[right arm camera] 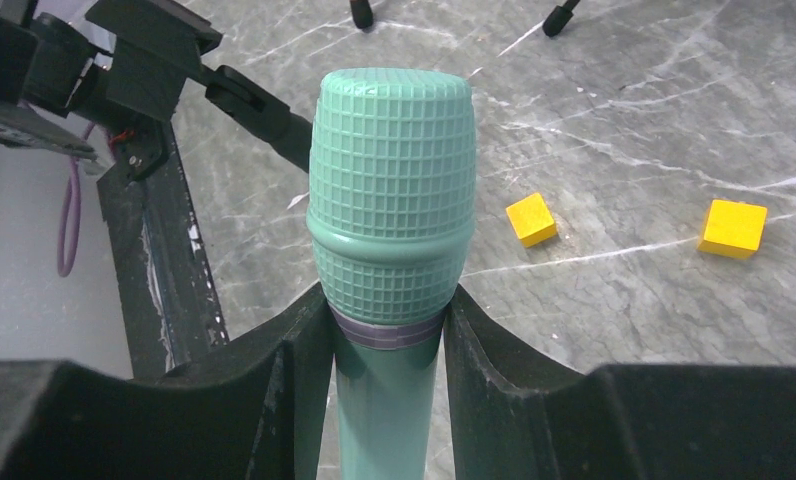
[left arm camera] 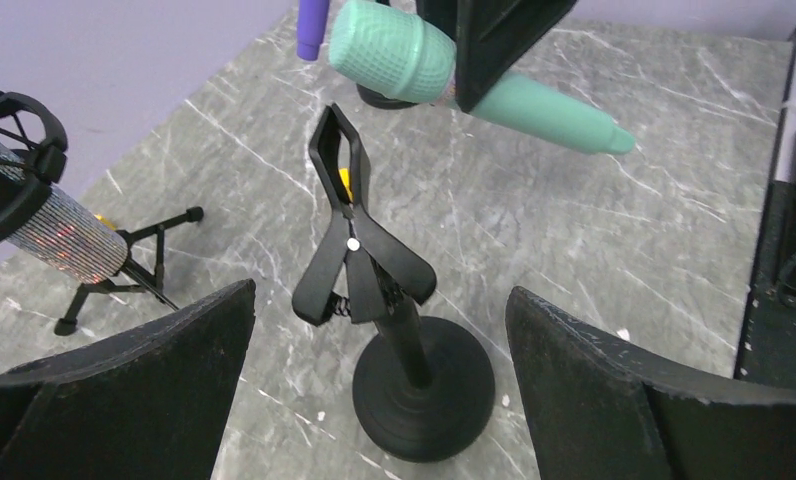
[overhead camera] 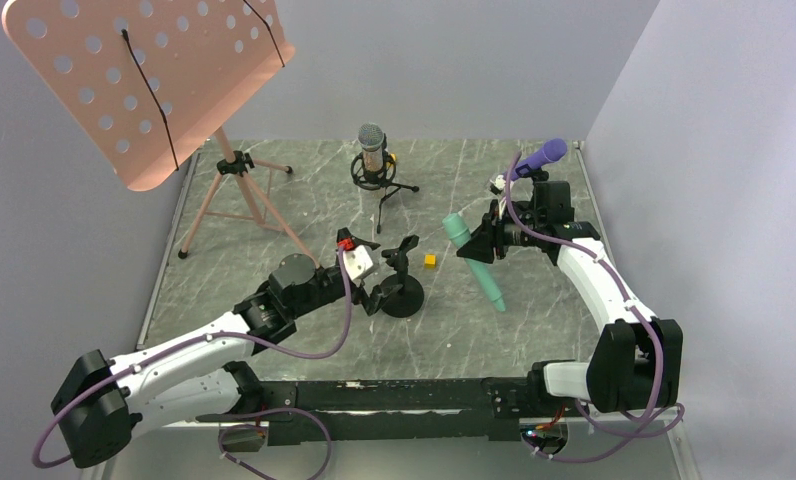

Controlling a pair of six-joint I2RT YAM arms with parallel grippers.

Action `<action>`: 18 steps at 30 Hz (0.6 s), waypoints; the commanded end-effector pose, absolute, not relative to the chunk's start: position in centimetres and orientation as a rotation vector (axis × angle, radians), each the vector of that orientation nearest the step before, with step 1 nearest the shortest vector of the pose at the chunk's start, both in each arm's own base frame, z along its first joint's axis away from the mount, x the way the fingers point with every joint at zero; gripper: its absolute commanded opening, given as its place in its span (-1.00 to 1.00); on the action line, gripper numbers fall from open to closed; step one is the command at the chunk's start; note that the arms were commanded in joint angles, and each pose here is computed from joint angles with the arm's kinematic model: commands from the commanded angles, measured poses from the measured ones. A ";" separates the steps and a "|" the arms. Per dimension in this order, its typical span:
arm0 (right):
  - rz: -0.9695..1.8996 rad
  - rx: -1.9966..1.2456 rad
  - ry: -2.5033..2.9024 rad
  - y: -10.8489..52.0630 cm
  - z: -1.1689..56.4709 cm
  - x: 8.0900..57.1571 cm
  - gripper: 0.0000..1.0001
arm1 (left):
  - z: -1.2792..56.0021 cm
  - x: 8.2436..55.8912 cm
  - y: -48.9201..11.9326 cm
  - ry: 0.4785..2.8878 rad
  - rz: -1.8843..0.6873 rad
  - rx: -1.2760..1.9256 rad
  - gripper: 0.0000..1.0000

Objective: Attach the microphones to the stand

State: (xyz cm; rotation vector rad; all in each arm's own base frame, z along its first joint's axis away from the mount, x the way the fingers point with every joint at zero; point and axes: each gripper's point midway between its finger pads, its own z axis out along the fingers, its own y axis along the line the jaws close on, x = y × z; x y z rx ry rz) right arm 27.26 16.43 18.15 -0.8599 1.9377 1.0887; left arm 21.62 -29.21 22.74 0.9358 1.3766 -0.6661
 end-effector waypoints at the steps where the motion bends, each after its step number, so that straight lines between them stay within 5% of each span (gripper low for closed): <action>1: 1.117 -0.944 1.799 16.9 20.8 26.7 -0.89 | 24.9 22.9 -29.6 1.280 -0.624 0.883 0.99; 8: 1.086 -1.062 1.631 17.5 24.1 26.7 -0.89 | 23.4 23.3 -30.8 1.316 -0.653 0.910 0.99; 14: 1.091 -1.201 1.375 19.2 29.8 27.8 -0.88 | 22.5 24.2 -30.8 1.395 -0.638 0.876 0.71; 18: 1.081 -1.284 1.270 21.1 31.6 29.0 -0.89 | 22.5 24.3 -30.8 1.416 -0.662 0.829 0.79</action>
